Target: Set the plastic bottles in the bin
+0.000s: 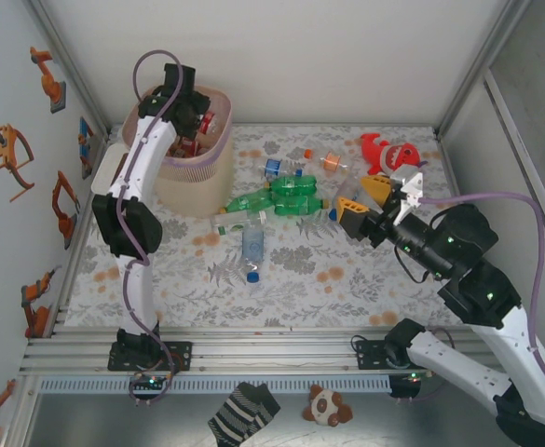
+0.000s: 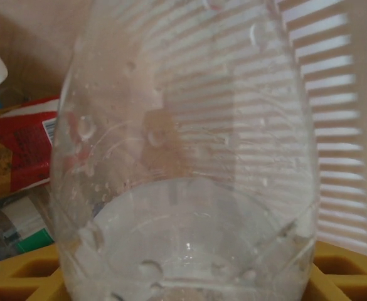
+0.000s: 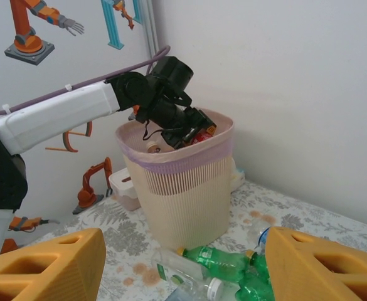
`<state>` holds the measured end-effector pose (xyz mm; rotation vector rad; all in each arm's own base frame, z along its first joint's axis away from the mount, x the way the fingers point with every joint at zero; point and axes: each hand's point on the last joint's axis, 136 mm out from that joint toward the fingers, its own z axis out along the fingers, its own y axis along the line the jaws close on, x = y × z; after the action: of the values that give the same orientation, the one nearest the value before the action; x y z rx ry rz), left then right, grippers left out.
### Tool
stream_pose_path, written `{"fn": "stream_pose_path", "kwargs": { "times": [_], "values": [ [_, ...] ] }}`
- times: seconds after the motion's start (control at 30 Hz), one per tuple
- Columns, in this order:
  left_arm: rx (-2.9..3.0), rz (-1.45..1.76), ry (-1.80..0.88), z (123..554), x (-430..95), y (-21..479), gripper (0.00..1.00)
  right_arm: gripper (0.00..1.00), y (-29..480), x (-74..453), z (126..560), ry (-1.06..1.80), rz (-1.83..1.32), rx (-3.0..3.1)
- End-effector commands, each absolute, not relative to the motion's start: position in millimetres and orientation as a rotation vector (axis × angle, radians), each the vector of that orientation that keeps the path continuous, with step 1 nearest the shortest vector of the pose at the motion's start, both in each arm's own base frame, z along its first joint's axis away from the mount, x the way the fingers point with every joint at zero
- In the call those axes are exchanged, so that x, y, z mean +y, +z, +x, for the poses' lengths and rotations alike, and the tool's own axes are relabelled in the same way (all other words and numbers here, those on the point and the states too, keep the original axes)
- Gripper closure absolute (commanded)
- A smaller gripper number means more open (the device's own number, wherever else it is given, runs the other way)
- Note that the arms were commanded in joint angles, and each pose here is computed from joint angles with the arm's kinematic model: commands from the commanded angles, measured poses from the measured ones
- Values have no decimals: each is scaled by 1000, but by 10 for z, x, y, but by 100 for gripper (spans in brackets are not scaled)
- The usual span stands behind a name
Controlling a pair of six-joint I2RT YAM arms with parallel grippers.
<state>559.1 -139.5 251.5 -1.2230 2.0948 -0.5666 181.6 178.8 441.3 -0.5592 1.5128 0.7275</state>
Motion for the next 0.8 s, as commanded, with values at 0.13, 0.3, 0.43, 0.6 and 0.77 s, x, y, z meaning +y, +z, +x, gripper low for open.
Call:
{"fn": "stream_pose_path", "kwargs": {
  "times": [0.13,0.3,0.43,0.6,0.77],
  "values": [
    [2074,-1352,-634,5549,-1383,2531,23,33,4405,1719,1792,711,-536,1515],
    [2038,-1339,-662,5488,-1355,2753,17,33,4420,1723,1795,711,-536,1512],
    [2000,-1311,-674,5415,-1302,2985,17,33,4440,1746,1800,718,-542,1507],
    [1959,-1218,-690,5394,-1266,3262,23,33,4443,1774,1814,724,-547,1508],
    [1942,-1143,-674,5404,-1225,3393,31,33,4450,1806,1832,729,-554,1507]
  ]
}}
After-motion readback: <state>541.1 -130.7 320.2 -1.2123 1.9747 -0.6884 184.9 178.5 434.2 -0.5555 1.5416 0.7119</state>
